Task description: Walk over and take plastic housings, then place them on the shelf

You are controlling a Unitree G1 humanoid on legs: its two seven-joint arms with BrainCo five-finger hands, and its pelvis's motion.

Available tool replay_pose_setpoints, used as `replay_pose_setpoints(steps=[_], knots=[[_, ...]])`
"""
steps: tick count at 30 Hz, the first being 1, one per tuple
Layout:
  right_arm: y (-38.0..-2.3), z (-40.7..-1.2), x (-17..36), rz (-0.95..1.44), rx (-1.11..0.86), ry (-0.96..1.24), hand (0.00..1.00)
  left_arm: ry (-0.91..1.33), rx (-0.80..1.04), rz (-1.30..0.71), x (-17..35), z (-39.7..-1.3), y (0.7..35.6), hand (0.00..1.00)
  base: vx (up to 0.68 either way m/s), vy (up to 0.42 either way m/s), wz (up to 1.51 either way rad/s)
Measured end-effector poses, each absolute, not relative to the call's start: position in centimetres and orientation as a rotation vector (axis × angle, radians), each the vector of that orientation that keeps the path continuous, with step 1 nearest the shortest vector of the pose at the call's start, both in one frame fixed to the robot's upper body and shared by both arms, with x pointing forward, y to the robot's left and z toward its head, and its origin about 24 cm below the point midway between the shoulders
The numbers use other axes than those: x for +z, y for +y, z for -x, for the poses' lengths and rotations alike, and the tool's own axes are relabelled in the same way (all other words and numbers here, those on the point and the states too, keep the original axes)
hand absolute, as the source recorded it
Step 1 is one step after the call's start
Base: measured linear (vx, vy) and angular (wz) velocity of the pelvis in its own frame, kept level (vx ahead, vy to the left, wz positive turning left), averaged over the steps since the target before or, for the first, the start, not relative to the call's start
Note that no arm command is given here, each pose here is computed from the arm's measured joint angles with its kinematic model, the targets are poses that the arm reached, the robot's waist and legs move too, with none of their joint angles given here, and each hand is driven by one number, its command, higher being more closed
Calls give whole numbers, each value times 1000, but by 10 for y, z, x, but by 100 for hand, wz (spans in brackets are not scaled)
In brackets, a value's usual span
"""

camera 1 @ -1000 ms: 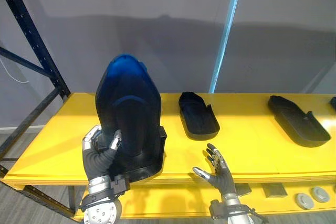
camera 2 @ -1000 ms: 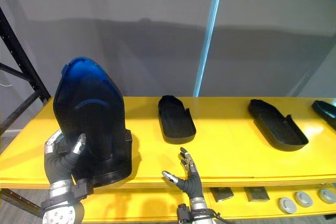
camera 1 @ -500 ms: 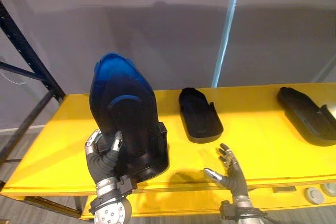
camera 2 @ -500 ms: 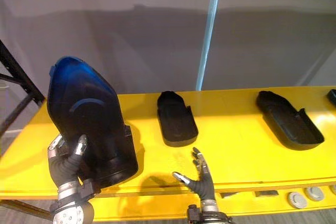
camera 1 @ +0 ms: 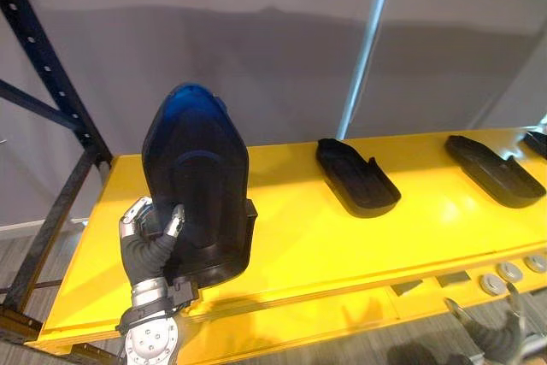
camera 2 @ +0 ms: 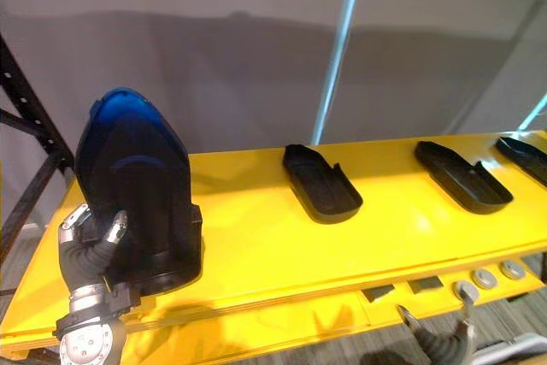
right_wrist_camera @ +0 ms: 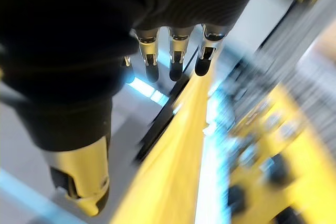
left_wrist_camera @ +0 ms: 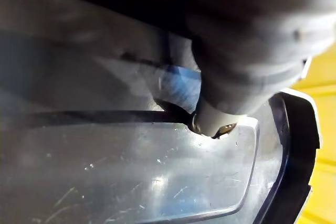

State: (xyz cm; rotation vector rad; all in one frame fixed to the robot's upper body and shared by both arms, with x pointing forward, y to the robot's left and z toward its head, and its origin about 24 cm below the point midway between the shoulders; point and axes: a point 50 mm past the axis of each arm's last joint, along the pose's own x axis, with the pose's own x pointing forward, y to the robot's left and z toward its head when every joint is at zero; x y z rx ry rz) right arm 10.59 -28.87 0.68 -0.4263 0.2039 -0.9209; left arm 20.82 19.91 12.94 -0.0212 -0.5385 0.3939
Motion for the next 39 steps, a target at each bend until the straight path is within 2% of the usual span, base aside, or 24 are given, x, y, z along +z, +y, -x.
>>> replay_pose_setpoints(steps=[4,9,12,16,19,23,27,33,39], knots=[[-283,-70,-62,307,-866,571,0,-525,396,114,128,-212,207,100,-39,-98,14],[-265,-70,-109,165,-710,781,0,-453,484,176,112,-220,227,100,24,-100,-3],[-256,-77,-120,131,-625,823,0,-449,556,227,113,-237,243,100,41,-17,6],[-246,-79,-131,70,-558,875,0,-449,630,181,125,-255,275,100,45,17,16],[-243,-80,-136,66,-516,904,0,-457,631,114,142,-266,301,100,11,6,7],[-240,-90,-138,55,-467,907,0,-464,619,-43,182,-275,351,100,-39,-12,6],[-240,-88,-141,58,-442,929,0,-375,576,-165,192,-273,377,100,-45,-13,1],[-235,-80,-147,26,-419,975,0,-253,481,-297,193,-271,392,100,-49,5,-4],[-238,-77,-148,17,-404,989,0,-143,363,-354,177,-270,389,100,-74,5,0]])
